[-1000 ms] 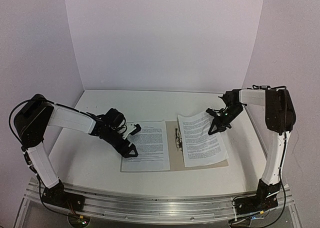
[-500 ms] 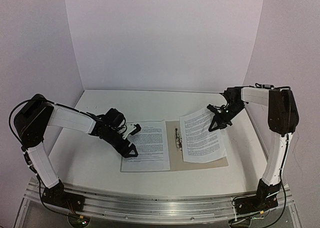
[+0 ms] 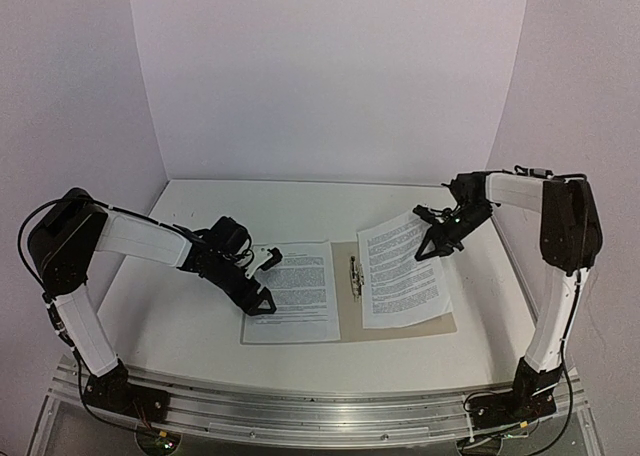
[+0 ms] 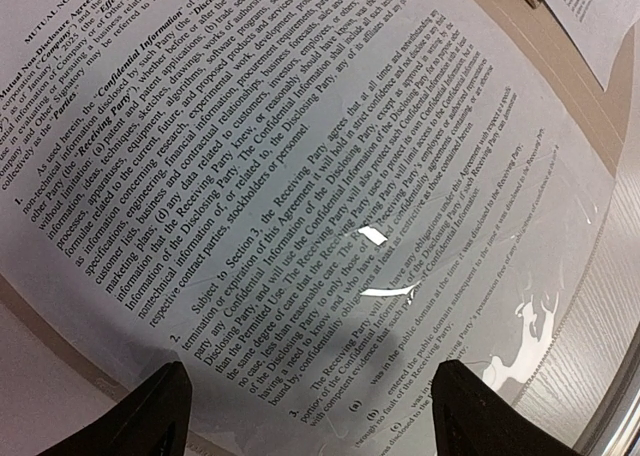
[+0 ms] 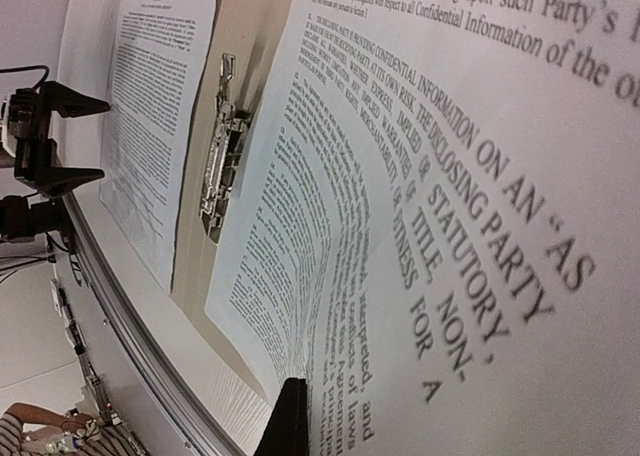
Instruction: Put the files into the folder
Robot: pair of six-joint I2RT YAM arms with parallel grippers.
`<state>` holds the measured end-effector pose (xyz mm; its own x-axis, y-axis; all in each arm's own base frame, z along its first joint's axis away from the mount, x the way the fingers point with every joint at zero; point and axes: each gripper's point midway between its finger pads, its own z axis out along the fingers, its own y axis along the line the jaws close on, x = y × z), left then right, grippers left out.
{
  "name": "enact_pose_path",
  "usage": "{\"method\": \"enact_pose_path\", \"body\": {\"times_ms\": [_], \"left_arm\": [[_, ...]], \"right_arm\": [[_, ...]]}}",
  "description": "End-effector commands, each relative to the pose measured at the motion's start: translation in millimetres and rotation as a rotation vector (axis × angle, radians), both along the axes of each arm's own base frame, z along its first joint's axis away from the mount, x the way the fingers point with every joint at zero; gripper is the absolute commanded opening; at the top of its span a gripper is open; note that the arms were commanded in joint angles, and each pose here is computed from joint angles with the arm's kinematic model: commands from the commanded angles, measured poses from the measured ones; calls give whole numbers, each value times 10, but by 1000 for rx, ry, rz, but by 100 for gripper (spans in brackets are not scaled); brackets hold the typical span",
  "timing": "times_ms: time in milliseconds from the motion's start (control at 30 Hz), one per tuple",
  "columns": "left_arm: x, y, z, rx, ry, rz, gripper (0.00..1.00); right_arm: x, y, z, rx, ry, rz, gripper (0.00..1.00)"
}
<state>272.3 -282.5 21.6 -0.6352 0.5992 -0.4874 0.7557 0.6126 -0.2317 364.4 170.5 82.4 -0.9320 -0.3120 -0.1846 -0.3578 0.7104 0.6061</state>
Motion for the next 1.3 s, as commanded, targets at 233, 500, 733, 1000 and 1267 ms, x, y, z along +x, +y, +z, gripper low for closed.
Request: {"method": "enact_pose_path", "body": {"times_ms": [233,500,733,1000,1267], "left_arm": [[-53,70,-80,32,22,7,83],[-59,69,-70,31,19,3,83],[-64,65,-67,28,22,2,83],[-72,57,-65,22,26,0,83],[-73,53,-55,19,25,-2,83]], "right_arm": [[-231,215,-68,136,70,50,0],[-228,185,-204,77,81,57,0],[-175,17,-391,-61,96,36,17],[-33,-176,-545,-214,112,-34,44],[25,-231,-600,-266,121,-77,64]]}}
